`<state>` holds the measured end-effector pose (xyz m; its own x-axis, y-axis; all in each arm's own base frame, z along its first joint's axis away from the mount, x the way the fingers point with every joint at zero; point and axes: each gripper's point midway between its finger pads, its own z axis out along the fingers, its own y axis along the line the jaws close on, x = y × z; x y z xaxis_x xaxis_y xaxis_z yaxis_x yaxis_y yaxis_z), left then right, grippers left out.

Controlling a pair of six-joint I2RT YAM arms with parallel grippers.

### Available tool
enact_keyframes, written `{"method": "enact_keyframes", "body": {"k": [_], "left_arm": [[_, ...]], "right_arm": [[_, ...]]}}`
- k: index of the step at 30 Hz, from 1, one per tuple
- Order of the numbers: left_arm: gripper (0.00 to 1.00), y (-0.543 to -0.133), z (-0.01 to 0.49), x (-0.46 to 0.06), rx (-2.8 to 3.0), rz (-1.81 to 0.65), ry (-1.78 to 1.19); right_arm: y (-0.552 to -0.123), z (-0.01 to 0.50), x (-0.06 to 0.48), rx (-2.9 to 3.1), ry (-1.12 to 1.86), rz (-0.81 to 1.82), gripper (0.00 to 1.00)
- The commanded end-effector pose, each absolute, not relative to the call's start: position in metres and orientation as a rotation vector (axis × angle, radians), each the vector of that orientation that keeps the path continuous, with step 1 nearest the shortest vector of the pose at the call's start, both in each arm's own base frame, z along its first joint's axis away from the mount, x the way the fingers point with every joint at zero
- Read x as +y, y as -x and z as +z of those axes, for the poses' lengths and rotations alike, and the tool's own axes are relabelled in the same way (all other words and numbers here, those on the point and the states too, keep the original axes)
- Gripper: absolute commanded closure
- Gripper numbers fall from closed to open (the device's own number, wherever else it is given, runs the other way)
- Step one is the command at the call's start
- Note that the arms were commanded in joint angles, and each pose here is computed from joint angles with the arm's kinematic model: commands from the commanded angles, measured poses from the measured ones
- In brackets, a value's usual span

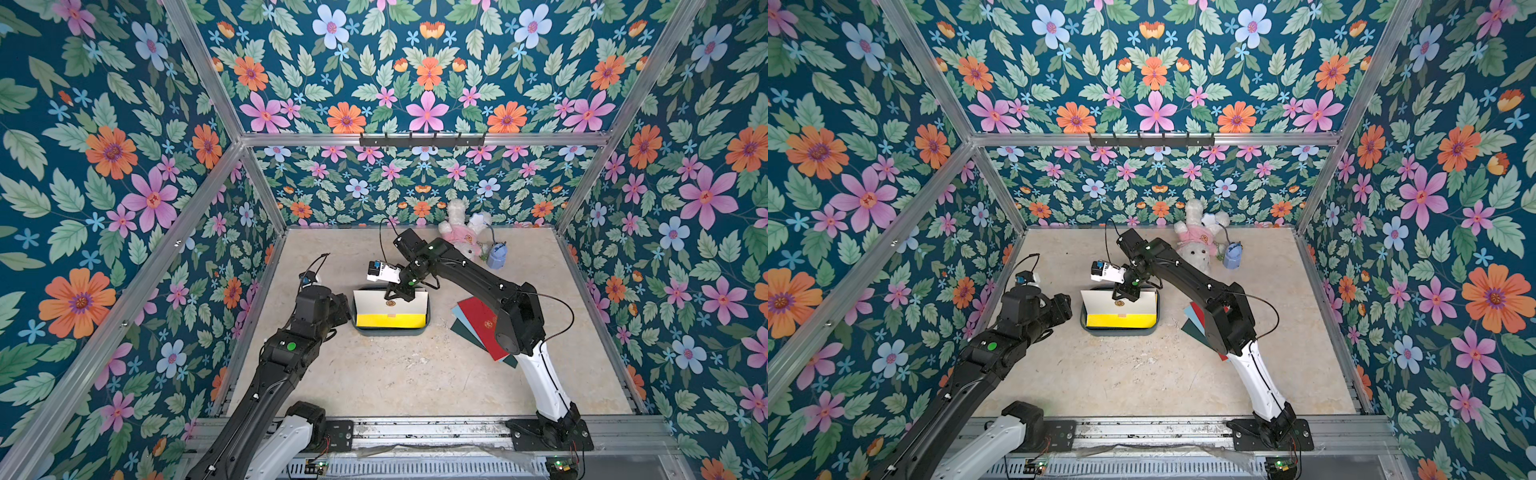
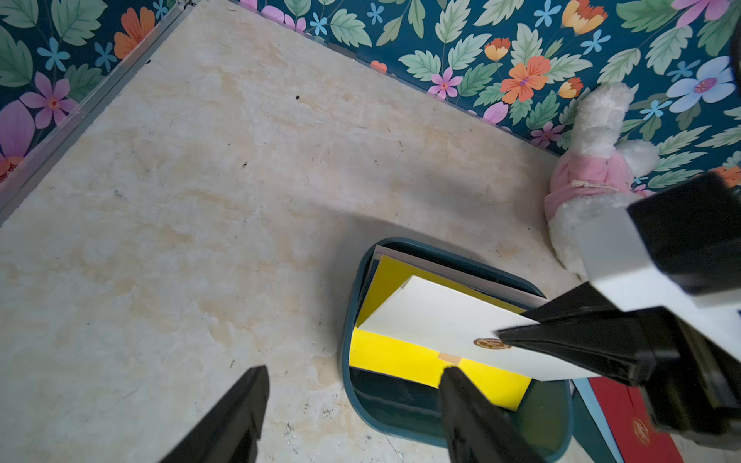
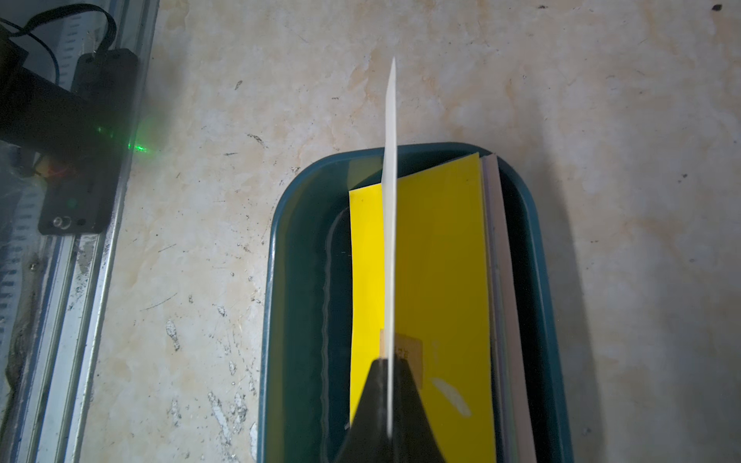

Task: Put the sealed envelopes into the storage box
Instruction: Place the envelope in the storage box.

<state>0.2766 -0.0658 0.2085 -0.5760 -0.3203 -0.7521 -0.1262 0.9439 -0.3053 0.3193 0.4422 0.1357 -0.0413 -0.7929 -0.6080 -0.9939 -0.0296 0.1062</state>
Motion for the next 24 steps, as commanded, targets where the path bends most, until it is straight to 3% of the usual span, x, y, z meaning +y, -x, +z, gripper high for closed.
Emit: {"method": "enact_keyframes", "body": {"k": [1, 3, 6, 9, 17, 24], "left_arm": [[0.26, -0.277, 0.208, -0.067, 2.190, -0.272, 0.298], [0.25, -0.277, 0.207, -0.068, 2.192, -0.277, 0.297], [0.23, -0.277, 0.207, -0.069, 2.194, -0.287, 0.294], [0.22, -0.278, 0.208, -0.071, 2.190, -0.299, 0.292], [0.22, -0.278, 0.214, -0.099, 2.176, -0.480, 0.201], [0.27, -0.274, 0.213, -0.145, 2.185, -0.743, 0.085]], "right_arm": [[-0.315, 0.128, 0.443, 1.880, 1.897, 0.764, 1.00], [-0.315, 0.126, 0.443, 1.885, 1.898, 0.757, 1.00], [-0.318, 0.124, 0.444, 1.894, 1.887, 0.729, 0.80], [-0.319, 0.132, 0.446, 1.880, 1.868, 0.730, 0.70], [-0.344, 0.177, 0.441, 1.922, 1.639, 0.705, 0.67], [-0.369, 0.245, 0.380, 1.901, 1.033, 0.908, 0.68]]}}
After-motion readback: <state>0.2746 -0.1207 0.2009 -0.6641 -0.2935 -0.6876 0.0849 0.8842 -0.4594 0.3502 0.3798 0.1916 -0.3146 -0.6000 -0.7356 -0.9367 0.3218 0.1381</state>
